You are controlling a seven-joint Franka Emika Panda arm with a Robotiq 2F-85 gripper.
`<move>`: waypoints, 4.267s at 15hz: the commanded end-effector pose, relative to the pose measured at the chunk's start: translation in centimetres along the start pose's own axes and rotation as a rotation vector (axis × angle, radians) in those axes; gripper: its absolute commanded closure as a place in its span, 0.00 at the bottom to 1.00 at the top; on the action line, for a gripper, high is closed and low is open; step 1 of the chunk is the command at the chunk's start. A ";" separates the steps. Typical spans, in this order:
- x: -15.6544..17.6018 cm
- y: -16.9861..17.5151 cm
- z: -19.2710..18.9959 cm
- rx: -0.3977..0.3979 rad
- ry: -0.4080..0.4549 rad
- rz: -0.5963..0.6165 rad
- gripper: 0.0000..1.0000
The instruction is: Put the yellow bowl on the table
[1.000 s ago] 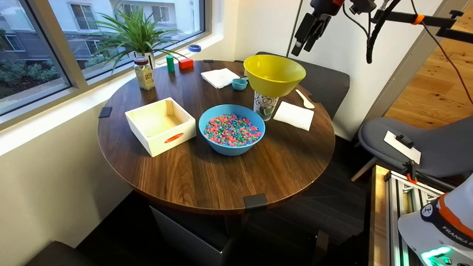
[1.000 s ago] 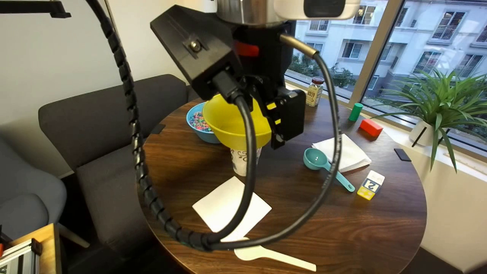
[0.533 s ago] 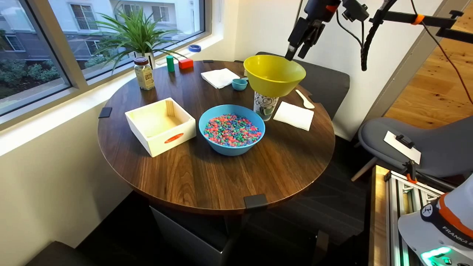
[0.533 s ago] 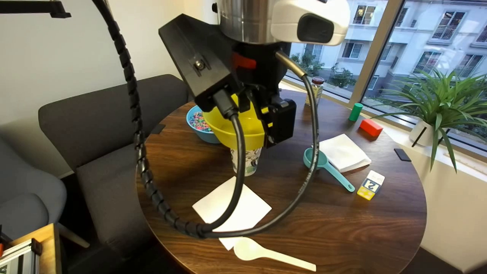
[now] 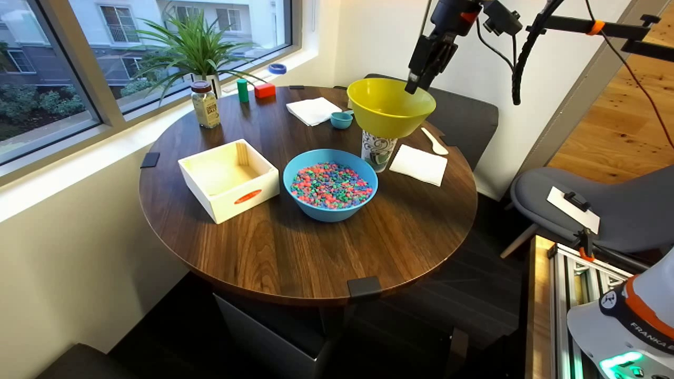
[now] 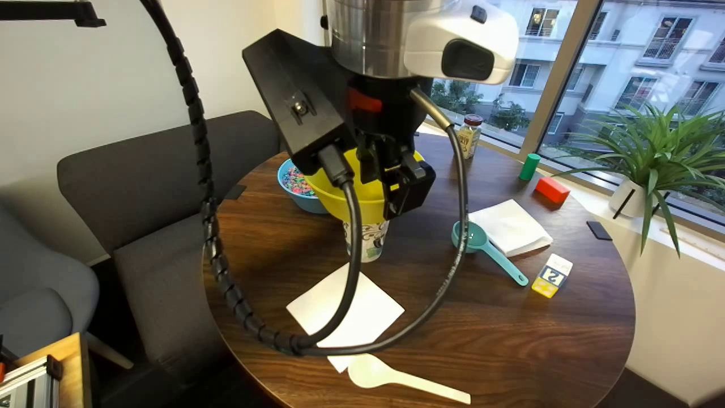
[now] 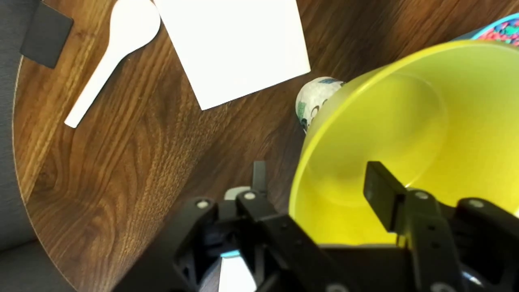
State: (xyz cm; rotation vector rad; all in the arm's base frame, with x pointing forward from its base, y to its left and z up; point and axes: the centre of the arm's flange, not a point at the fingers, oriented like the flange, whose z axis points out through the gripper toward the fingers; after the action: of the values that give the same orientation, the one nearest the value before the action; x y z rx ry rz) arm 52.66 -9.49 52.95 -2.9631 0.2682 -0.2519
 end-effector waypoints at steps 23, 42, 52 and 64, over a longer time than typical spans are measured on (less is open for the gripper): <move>1.4 3.1 -2.6 0.085 0.234 0.149 0.98; 1.4 4.1 -3.2 0.112 0.247 0.201 0.98; 0.4 7.7 -2.3 -0.002 0.267 0.370 0.98; -1.4 10.5 -0.8 -0.118 0.204 0.592 0.98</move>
State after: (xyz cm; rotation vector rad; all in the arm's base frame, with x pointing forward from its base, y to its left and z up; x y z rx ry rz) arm 50.91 -19.69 52.21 -2.8084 1.0983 -0.5077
